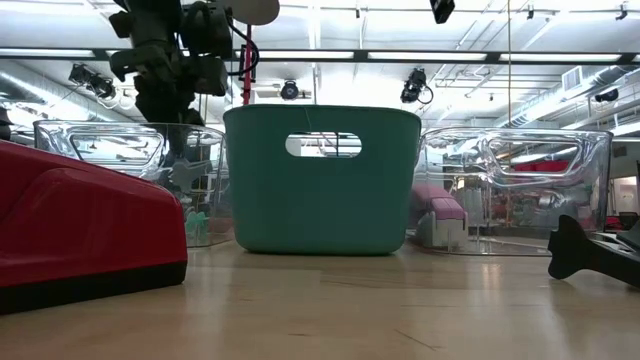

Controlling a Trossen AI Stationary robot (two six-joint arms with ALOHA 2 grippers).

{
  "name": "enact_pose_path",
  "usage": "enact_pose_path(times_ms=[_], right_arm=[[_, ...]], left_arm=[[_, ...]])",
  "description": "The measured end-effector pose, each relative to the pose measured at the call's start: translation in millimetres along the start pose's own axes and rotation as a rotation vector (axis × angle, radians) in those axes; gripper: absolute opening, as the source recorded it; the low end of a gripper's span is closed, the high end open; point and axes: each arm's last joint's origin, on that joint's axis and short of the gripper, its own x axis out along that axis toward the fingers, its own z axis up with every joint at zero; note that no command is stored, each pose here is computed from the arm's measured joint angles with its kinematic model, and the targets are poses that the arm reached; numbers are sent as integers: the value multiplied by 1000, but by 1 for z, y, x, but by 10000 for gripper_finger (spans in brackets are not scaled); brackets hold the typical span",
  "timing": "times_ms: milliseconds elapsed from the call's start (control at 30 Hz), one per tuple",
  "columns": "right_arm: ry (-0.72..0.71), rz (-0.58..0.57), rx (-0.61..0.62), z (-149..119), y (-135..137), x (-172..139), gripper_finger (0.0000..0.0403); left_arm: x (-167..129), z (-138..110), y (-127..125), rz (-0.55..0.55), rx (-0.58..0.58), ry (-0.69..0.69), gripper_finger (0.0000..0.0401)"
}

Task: Pick and place Stapler, Stapler remover, tape
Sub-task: Put the light blue stapler remover into the left transparent bin, then put the red stapler into the right transparent bin

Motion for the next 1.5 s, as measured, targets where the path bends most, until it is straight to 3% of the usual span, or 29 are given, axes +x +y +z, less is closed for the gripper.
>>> enact_pose_path(times_ms=[233, 867, 1267, 1500], right_arm=[[-5, 0, -2, 1, 0, 0, 4], [-5, 0, -3, 1, 0, 0, 4], [-5, 1, -3, 1, 0, 0, 4], [-5, 2, -4, 1, 0, 0, 4]], left_arm=[[0, 0, 0, 9, -15, 2, 28], [-1, 1, 1, 44, -87, 3, 204], [-35, 29, -4, 28, -155, -134, 252], [-36, 31, -14, 2, -146, -134, 294]])
